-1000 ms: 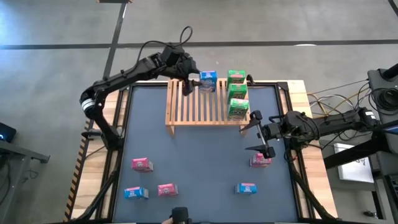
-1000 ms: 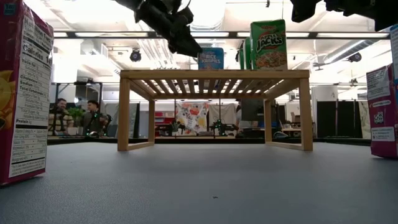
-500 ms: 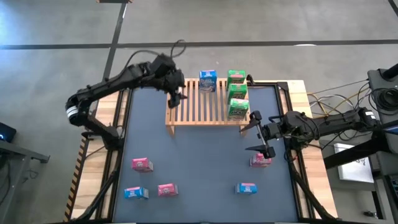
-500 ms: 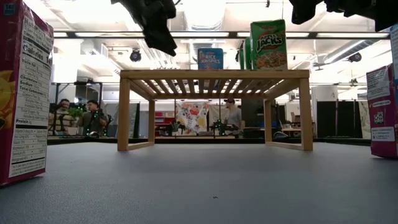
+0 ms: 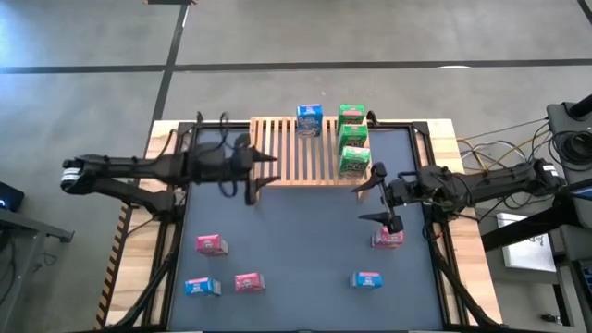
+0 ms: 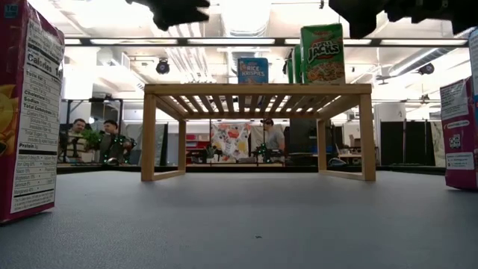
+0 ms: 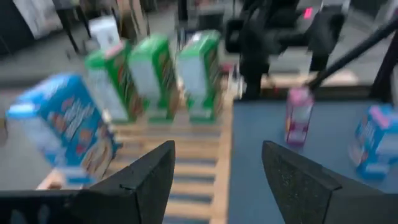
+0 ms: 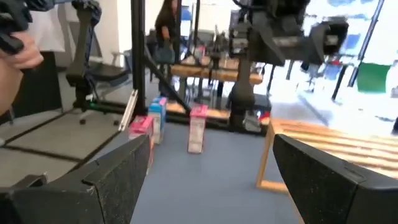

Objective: Stack cereal on shelf
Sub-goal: Put the right blue cereal box on the shelf aligned with the other blue cereal box

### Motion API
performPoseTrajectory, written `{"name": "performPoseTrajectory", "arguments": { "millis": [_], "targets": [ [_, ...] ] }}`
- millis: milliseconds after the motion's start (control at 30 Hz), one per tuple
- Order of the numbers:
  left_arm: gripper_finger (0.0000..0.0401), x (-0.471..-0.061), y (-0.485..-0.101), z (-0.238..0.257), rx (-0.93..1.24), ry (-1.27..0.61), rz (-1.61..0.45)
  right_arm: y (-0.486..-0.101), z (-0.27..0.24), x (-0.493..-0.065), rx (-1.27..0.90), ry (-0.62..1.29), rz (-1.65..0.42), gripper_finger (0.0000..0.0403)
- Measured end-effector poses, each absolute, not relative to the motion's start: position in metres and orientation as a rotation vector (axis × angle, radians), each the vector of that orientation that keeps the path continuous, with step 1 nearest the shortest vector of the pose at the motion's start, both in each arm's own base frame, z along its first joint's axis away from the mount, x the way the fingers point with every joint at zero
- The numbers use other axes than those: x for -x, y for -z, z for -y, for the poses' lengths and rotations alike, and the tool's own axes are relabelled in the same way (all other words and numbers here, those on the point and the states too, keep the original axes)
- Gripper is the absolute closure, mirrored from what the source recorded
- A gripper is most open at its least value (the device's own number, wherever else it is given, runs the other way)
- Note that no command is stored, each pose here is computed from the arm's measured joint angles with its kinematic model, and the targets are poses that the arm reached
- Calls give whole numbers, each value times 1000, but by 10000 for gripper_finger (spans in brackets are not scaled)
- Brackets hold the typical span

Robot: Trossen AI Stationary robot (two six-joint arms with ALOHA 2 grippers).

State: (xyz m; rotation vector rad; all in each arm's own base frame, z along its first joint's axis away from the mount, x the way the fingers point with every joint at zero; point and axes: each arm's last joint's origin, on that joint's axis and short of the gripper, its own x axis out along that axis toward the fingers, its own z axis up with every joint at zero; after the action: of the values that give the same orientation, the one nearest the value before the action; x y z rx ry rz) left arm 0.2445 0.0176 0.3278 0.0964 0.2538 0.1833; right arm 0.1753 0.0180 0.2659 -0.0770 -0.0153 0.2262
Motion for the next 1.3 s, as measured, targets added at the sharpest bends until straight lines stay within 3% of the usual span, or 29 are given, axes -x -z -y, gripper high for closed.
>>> {"name": "performPoseTrajectory", "arguments": {
  "millis": [233,567,767,1067,1300],
  "targets": [
    [178,-240,-308,6,-85,-147,-119,-282,-30,-190,98,-199,-170,74],
    [178,-248,-284,11,9,-137,-156,-268,-86,-207,220,-238,-322,74],
    [178,-255,-270,25,34,-89,-189,-264,-115,-204,97,-322,-404,74],
    [178,-270,-274,40,25,-86,-175,-271,-167,-198,109,-400,-423,74],
    [178,-277,-273,45,33,-85,-182,-258,-192,-201,133,-319,-656,74]
  ]
}}
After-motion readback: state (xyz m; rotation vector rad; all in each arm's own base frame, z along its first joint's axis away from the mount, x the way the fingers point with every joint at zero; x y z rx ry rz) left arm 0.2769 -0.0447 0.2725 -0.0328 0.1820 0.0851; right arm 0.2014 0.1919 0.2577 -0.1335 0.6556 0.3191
